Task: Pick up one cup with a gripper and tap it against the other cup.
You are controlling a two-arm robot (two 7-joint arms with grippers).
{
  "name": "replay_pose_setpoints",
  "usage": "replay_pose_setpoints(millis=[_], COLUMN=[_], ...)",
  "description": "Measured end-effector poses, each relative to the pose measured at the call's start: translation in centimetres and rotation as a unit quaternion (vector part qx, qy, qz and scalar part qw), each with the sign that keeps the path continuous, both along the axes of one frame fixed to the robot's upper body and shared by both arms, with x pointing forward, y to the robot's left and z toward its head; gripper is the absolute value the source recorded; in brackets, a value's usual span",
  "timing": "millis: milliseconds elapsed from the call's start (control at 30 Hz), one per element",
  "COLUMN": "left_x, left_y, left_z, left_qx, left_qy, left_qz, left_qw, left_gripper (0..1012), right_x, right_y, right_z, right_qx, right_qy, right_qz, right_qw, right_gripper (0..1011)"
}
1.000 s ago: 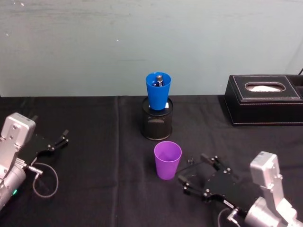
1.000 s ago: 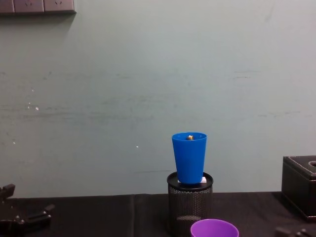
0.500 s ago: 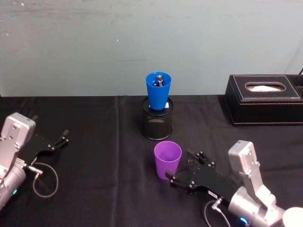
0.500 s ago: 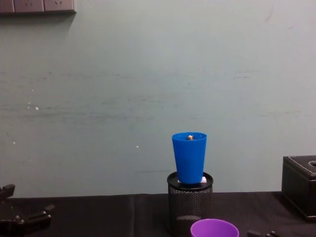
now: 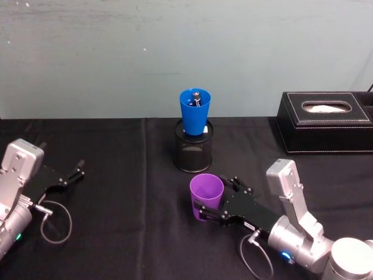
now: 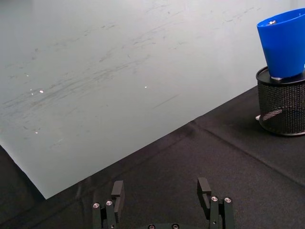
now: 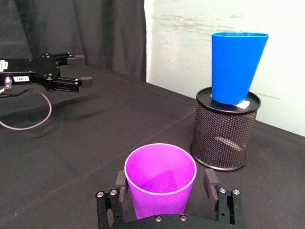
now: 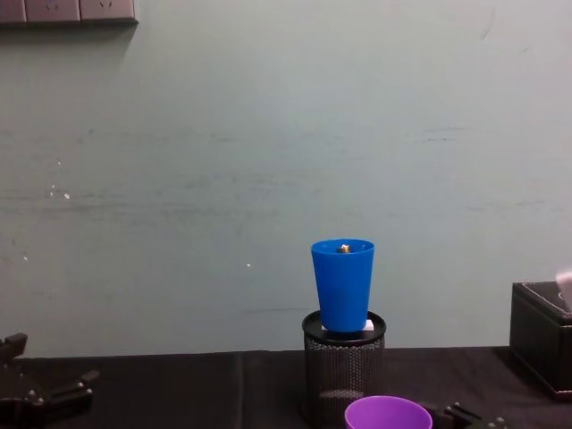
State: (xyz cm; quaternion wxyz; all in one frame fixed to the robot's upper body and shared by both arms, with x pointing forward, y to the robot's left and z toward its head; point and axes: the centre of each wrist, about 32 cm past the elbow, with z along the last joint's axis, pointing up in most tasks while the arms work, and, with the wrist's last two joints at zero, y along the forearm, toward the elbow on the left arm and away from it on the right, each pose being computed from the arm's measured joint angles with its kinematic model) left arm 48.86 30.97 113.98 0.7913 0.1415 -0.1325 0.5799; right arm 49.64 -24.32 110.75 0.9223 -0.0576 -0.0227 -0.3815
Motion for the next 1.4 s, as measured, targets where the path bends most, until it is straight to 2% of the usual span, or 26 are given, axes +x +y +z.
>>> replay_pose_setpoints(millis=[267,900,1200,1400], left_x=[0.0,0.0,0.0,0.0], left_y=[0.0,0.0,0.0,0.0], left_z=[0.0,0.0,0.0,0.0], left_qx=[0.0,0.0,0.0,0.0], left_qy=[0.0,0.0,0.0,0.0], left_qz=[0.0,0.0,0.0,0.0], left_qw=[1.0,1.0,1.0,1.0], left_gripper=[1000,1000,1000,1000], right_x=[1.1,1.3,1.3,1.2], right_y=[0.8,1.1,1.1,1.1], right_z=[0.1,0.0,0.0,0.1], right_qx=[-0.011,-0.011,-0.011,-0.011], right_qy=[-0.007,-0.006,-0.006,-0.008], right_qz=[0.007,0.009,0.009,0.01], right_qw=[0.9999,0.9999,0.9999,0.9999], right_gripper=[1002,997,802,765])
